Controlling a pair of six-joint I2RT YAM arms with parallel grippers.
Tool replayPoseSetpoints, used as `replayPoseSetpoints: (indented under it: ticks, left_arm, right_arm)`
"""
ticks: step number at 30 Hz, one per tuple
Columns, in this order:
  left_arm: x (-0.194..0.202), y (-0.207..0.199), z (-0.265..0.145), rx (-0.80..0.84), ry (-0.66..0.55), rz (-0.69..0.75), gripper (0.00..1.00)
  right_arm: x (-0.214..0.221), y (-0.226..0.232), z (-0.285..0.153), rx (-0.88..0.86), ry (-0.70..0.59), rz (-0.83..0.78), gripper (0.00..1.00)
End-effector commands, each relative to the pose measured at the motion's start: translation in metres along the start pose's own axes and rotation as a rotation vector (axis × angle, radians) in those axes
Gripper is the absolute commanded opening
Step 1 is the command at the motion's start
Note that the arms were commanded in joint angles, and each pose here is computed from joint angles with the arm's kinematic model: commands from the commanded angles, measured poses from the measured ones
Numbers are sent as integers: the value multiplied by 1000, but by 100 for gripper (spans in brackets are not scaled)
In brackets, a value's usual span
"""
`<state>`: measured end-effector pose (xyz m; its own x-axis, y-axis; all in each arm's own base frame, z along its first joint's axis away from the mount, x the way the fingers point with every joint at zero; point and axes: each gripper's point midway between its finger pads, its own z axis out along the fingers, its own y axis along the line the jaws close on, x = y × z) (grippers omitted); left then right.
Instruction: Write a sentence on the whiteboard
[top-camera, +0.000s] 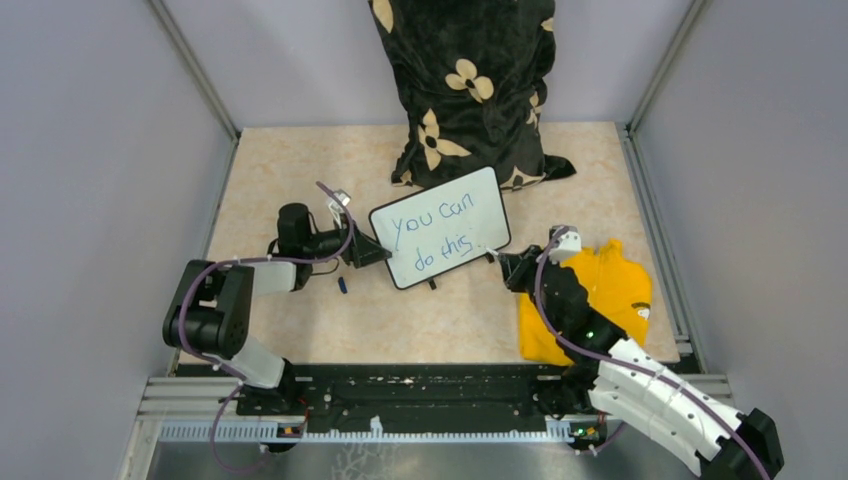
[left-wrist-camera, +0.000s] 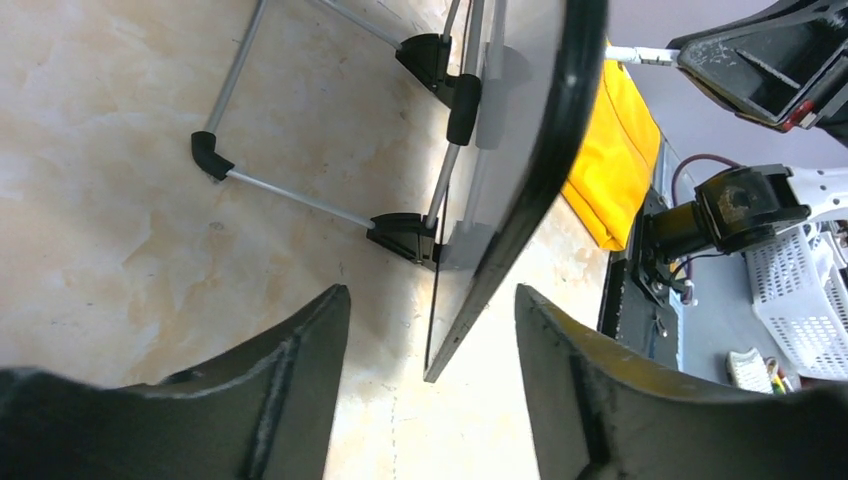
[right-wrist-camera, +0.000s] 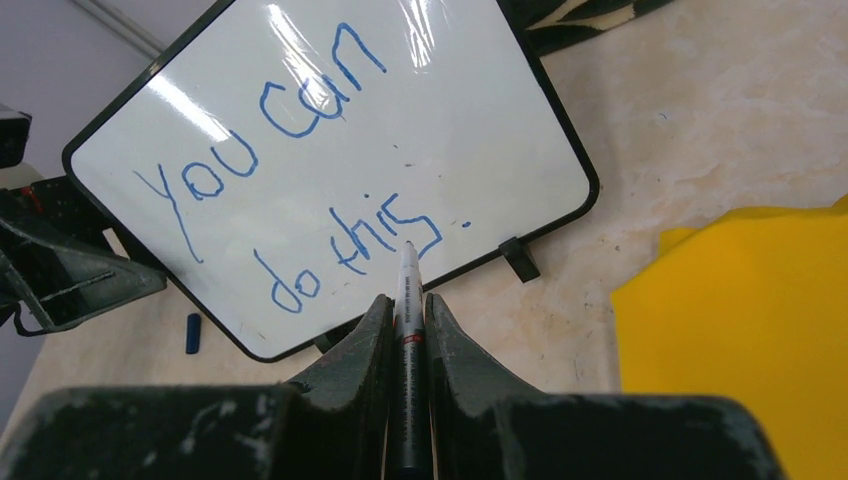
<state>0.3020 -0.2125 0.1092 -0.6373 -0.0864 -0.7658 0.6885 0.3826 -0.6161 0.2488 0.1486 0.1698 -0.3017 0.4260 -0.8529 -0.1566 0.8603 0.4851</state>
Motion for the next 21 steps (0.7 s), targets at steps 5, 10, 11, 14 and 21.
replayPoseSetpoints:
  ticks: [5, 10, 11, 14, 21]
  left_arm:
    - [-13, -15, -8, -13, -41, 66, 99]
    - [-22, -13, -19, -128, -45, 108, 99]
    - [-27, -12, -24, -179, -49, 103, 99]
    - [-55, -8, -45, -363, -131, 120, 99]
    - [-89, 11, -126, -905, -254, -24, 99]
  right_arm:
    - [-11, 9, -6, -47, -17, 2, 0]
    - [-16, 13, -11, -70, -19, -4, 0]
    - [-19, 15, -13, -79, -23, -4, 0]
    - [-23, 21, -19, -112, -23, -16, 0]
    - [-35, 41, -31, -196, -9, -6, 0]
